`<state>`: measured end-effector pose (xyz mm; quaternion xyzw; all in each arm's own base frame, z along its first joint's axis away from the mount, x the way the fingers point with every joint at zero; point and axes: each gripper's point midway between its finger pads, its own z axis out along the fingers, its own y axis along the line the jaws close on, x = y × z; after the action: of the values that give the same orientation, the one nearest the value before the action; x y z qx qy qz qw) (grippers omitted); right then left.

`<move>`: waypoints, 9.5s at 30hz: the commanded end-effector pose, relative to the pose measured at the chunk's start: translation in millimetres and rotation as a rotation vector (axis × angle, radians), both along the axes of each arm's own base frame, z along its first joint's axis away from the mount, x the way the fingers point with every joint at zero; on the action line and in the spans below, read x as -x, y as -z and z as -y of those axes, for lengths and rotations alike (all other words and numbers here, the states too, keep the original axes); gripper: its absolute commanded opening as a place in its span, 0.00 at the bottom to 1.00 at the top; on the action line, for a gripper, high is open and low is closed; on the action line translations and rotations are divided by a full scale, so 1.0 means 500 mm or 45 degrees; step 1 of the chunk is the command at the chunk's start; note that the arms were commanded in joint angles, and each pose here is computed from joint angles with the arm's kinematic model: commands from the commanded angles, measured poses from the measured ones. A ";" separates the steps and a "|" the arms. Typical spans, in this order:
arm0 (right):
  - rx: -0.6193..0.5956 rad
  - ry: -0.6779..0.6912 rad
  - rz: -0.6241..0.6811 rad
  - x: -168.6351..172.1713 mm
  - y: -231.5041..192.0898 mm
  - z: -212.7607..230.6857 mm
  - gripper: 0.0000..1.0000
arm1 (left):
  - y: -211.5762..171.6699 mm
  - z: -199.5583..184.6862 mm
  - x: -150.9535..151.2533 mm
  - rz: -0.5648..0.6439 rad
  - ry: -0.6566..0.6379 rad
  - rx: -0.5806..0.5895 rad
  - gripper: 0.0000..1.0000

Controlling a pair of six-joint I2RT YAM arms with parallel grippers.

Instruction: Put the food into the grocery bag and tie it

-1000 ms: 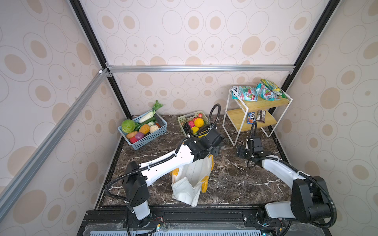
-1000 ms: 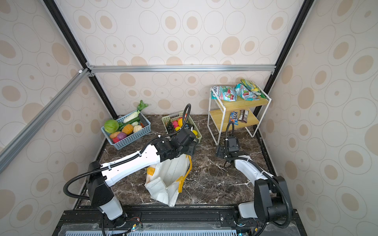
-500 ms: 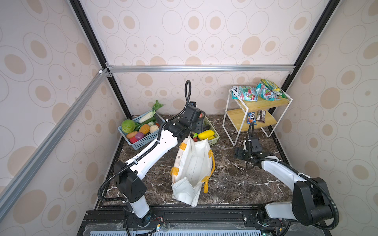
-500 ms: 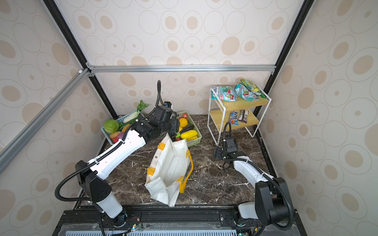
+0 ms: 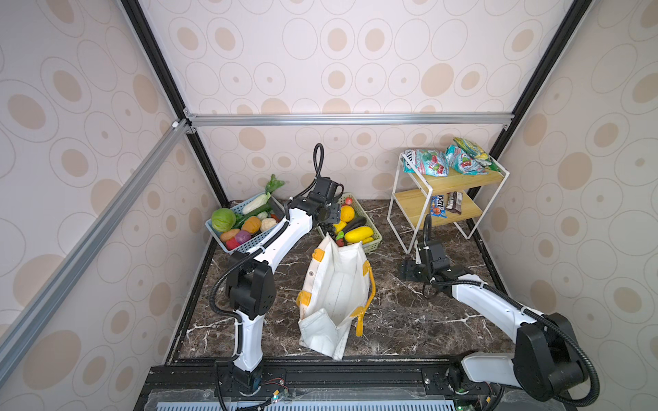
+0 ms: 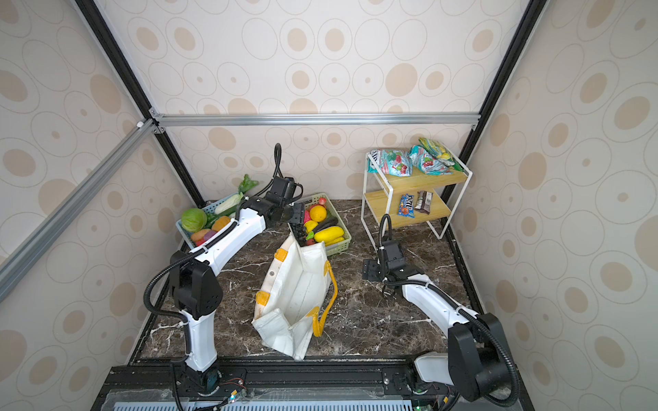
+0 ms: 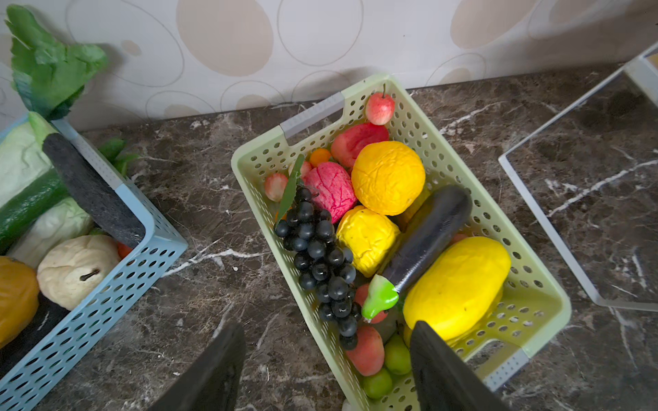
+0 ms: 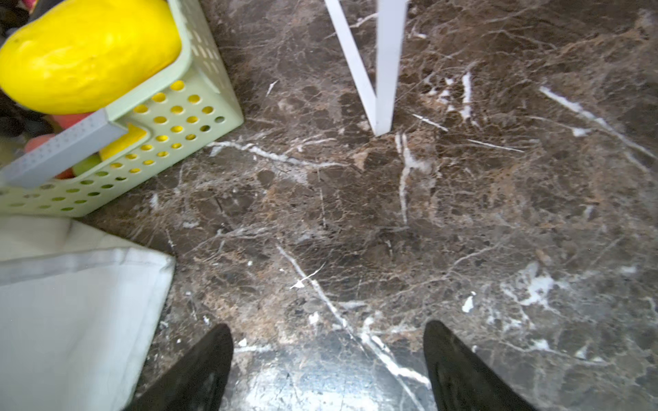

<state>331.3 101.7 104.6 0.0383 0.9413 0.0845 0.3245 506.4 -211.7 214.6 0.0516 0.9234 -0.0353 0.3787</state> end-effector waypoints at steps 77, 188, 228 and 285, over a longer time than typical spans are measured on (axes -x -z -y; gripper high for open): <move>-0.347 -0.423 0.122 0.025 -0.233 -0.323 0.65 | 0.096 -0.027 -0.121 -0.114 0.008 0.031 0.70; -0.300 -0.199 -0.043 0.042 -0.120 -0.227 0.66 | -0.007 0.125 -0.158 0.197 0.151 0.367 0.64; -0.218 -0.347 -0.146 0.000 -0.073 -0.282 0.67 | -0.190 -0.039 0.256 0.039 0.280 0.203 0.67; -0.188 -0.397 -0.231 0.001 -0.030 -0.296 0.67 | 0.108 -0.083 0.513 -0.362 0.260 0.064 0.53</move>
<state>332.0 251.9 110.6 -0.0798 0.9557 0.1952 0.2055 252.4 -172.4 152.9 0.1414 0.9588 -0.0993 0.2256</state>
